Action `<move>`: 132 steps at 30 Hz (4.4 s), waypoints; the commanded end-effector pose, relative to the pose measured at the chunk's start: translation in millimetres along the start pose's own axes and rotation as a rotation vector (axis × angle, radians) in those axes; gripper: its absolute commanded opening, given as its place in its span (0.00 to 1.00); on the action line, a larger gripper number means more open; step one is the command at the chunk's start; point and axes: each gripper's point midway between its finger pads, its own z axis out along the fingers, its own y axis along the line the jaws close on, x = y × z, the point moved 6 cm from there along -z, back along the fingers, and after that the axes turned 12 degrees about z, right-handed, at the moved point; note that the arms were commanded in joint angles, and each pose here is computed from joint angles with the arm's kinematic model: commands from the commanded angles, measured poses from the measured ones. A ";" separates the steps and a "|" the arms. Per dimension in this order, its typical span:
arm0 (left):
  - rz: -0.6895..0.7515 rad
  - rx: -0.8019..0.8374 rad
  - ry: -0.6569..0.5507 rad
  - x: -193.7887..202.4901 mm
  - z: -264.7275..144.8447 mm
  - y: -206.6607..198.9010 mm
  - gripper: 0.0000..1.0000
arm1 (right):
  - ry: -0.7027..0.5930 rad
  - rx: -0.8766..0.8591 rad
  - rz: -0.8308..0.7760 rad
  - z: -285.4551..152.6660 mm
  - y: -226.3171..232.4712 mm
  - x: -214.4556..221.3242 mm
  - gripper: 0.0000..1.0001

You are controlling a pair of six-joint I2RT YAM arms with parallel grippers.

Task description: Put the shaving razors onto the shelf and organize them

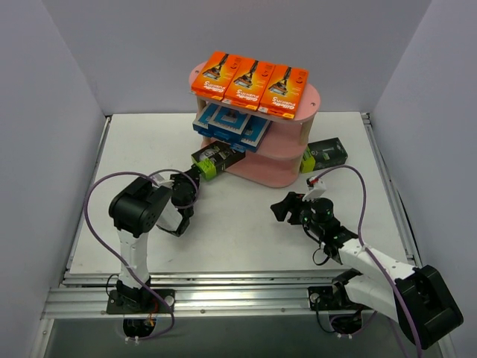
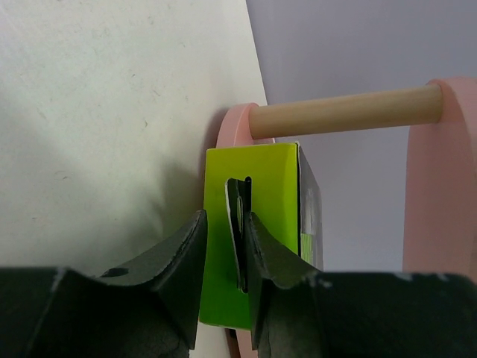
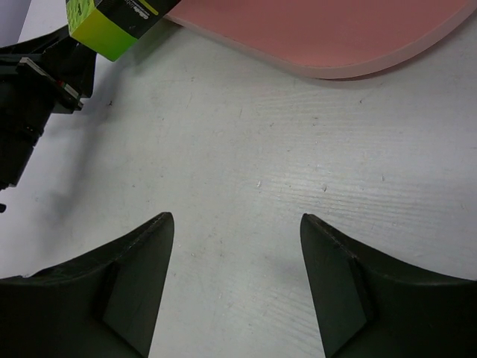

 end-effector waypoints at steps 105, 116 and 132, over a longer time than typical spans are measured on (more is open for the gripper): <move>-0.144 0.204 -0.273 29.5 18.7 -83.7 0.02 | 0.005 -0.072 -0.006 4.0 4.6 1.3 0.64; -0.105 0.205 -0.243 34.2 16.7 -77.6 0.23 | 0.002 -0.074 -0.006 3.2 4.5 1.1 0.64; -0.111 0.201 -0.234 29.0 10.0 -75.6 0.31 | 0.000 -0.078 -0.010 2.5 4.9 1.2 0.64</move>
